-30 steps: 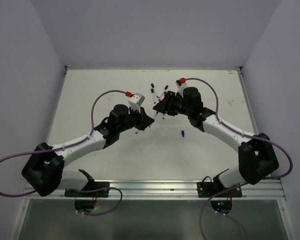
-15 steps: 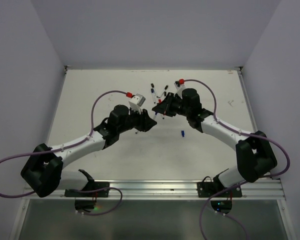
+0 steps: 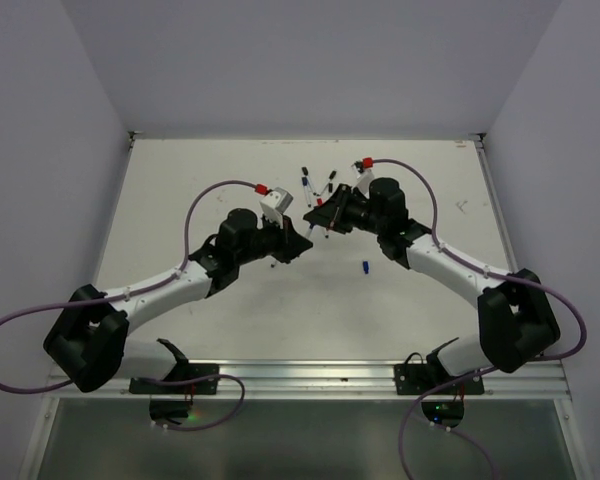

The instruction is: Open the pen caps

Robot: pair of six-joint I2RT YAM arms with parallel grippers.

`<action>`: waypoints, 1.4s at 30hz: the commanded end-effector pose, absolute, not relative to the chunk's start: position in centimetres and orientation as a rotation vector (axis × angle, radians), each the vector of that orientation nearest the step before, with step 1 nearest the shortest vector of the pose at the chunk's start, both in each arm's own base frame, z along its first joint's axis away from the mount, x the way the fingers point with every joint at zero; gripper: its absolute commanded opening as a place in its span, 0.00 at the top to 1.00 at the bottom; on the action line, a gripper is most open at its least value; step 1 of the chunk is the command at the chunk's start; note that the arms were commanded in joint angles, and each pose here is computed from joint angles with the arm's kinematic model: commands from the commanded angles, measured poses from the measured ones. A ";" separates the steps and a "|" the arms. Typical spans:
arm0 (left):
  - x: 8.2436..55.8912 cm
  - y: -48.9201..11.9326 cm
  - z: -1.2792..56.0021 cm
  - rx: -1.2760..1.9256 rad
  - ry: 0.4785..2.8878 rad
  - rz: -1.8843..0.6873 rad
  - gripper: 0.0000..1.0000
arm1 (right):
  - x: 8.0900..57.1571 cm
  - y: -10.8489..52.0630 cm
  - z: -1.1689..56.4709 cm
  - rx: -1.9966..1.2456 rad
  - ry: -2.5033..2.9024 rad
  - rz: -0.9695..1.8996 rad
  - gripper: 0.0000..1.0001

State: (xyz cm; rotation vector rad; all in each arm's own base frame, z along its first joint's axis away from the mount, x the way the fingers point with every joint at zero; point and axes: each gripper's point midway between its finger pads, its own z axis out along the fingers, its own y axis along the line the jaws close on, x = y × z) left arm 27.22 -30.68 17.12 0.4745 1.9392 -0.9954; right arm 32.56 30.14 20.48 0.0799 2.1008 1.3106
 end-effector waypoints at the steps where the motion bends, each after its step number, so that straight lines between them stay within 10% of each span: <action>1: 26.3 -32.8 20.4 0.590 1.821 -1.133 1.00 | 31.4 30.6 24.6 0.023 1.985 1.420 1.00; 14: 13.8 -29.7 32.0 0.866 1.063 -1.954 1.00 | 26.1 27.3 32.9 -0.356 1.289 1.792 1.00; 21: 14.2 -30.7 31.8 0.820 1.179 -2.012 1.00 | 27.4 27.4 32.7 -0.305 1.325 1.801 1.00; 28: 26.7 -30.9 22.9 0.464 1.831 -0.959 1.00 | 32.5 24.7 27.1 -0.099 1.745 1.153 1.00; 42: 29.9 -21.9 17.0 0.156 1.950 -0.291 1.00 | 36.0 13.3 20.8 0.336 2.060 0.261 1.00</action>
